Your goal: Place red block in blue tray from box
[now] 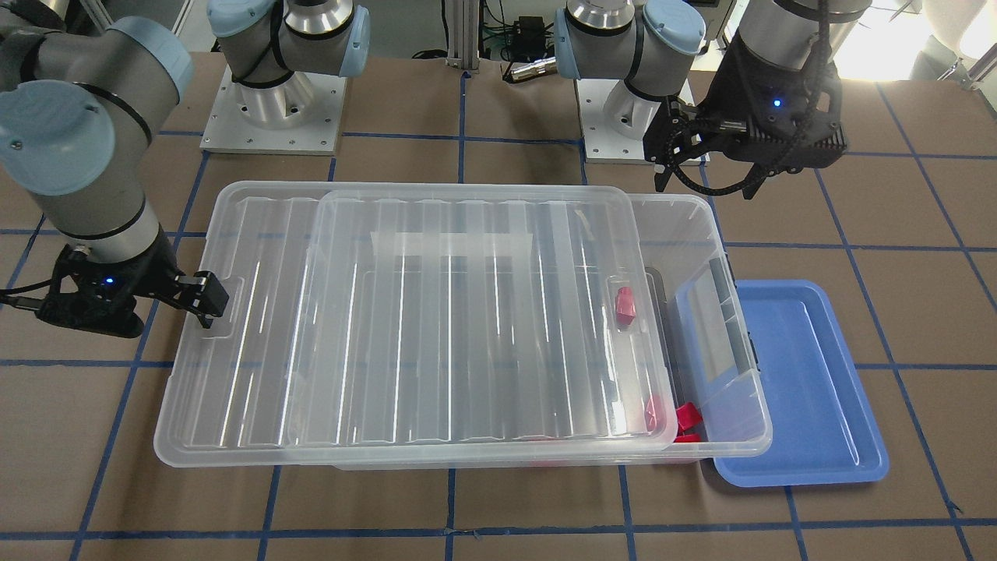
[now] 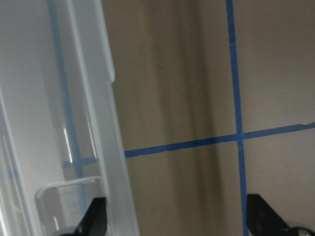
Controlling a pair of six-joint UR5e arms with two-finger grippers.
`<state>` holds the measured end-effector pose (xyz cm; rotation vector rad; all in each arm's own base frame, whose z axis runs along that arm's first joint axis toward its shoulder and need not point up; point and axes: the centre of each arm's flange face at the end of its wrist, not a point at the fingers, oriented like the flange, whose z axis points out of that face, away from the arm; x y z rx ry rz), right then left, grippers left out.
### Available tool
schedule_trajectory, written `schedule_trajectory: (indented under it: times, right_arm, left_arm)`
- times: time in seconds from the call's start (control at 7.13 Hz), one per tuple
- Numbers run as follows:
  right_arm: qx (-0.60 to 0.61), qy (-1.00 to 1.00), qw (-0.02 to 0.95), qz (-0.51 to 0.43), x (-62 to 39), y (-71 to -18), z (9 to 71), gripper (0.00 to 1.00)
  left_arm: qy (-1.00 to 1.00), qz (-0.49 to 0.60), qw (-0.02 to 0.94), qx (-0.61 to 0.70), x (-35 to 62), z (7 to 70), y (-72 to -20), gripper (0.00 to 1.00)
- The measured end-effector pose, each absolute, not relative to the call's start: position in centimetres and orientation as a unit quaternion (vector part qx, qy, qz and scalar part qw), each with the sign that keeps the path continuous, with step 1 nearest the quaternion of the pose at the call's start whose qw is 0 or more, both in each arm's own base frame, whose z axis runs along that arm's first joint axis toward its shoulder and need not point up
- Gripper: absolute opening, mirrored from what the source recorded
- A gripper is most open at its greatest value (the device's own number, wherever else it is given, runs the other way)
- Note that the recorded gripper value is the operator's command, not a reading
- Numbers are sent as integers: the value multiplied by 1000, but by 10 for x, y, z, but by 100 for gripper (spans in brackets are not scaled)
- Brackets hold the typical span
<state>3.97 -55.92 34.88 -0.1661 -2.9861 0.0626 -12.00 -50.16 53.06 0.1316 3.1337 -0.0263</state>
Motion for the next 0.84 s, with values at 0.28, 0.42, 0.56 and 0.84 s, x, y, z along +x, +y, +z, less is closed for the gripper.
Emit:
schedule_trajectory:
  times: [0.28,0.42,0.56,0.84]
  right_arm:
    - [-54,-994,93,15,5,-560,352,100]
    - [-56,-993,100,12,-7,-560,352,100]
    - [-57,-993,104,9,-16,-559,353,100]
    - [-60,-992,111,7,-25,-556,354,100]
  left_arm:
    - [999,-6,2,42,-120,528,-503,100]
    - [999,-5,1,42,-120,527,-504,100]
    - [999,-5,0,42,-121,527,-504,100]
    - [999,-3,-3,42,-122,525,-506,100]
